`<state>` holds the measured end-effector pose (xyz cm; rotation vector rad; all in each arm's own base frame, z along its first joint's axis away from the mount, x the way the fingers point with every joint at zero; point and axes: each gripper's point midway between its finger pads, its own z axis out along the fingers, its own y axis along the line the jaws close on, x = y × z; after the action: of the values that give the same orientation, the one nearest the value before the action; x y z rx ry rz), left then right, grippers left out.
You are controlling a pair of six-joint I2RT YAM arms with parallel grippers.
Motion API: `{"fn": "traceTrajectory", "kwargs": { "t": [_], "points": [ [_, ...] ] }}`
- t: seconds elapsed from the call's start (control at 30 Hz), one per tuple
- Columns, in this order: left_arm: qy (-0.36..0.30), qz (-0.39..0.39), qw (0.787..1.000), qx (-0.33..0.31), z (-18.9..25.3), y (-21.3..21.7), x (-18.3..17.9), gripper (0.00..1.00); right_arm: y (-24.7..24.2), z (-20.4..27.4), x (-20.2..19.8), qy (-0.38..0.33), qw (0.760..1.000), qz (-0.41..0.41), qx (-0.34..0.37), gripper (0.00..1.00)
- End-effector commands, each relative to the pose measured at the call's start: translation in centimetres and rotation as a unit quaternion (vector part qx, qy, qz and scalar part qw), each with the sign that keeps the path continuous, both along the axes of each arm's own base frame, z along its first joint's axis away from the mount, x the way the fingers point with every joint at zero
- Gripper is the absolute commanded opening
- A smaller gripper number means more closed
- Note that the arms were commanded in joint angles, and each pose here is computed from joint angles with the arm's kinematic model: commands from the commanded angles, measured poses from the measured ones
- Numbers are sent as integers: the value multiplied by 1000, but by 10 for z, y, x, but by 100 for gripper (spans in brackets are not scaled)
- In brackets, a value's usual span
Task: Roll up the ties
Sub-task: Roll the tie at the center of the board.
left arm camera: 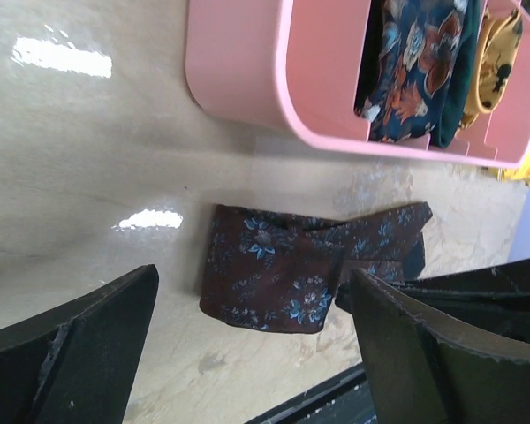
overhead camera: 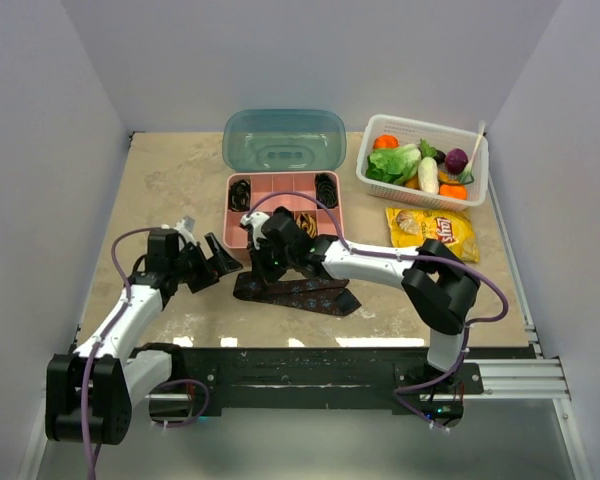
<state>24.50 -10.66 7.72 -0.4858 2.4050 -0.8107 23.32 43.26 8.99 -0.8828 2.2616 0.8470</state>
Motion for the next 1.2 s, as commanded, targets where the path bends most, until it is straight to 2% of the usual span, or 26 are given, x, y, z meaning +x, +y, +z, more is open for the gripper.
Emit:
{"fn": "traceTrajectory", "kwargs": {
  "t": [0.0,0.2,0.57,0.6,0.8,1.17],
  "points": [
    [-35,-37,998,-34,4,-12,4,94,-4,-8,2,-6,1000,-2,-5,0],
    [-36,-41,998,-42,-1,-15,1,93,-21,-23,-6,0,1000,-13,-24,0],
    [-10,-84,994,-70,-19,-40,-14,82,-34,-48,-7,8,998,-29,-49,0],
    [-25,-88,993,-71,-16,-42,-10,81,-34,-48,-7,7,998,-30,-50,0],
    [-16,-76,996,-55,-19,-37,-12,77,-31,-31,-4,-3,999,-31,-38,0],
    [-25,-21,999,7,-12,-13,-4,81,-21,27,0,-31,999,-25,12,0]
  ]
}}
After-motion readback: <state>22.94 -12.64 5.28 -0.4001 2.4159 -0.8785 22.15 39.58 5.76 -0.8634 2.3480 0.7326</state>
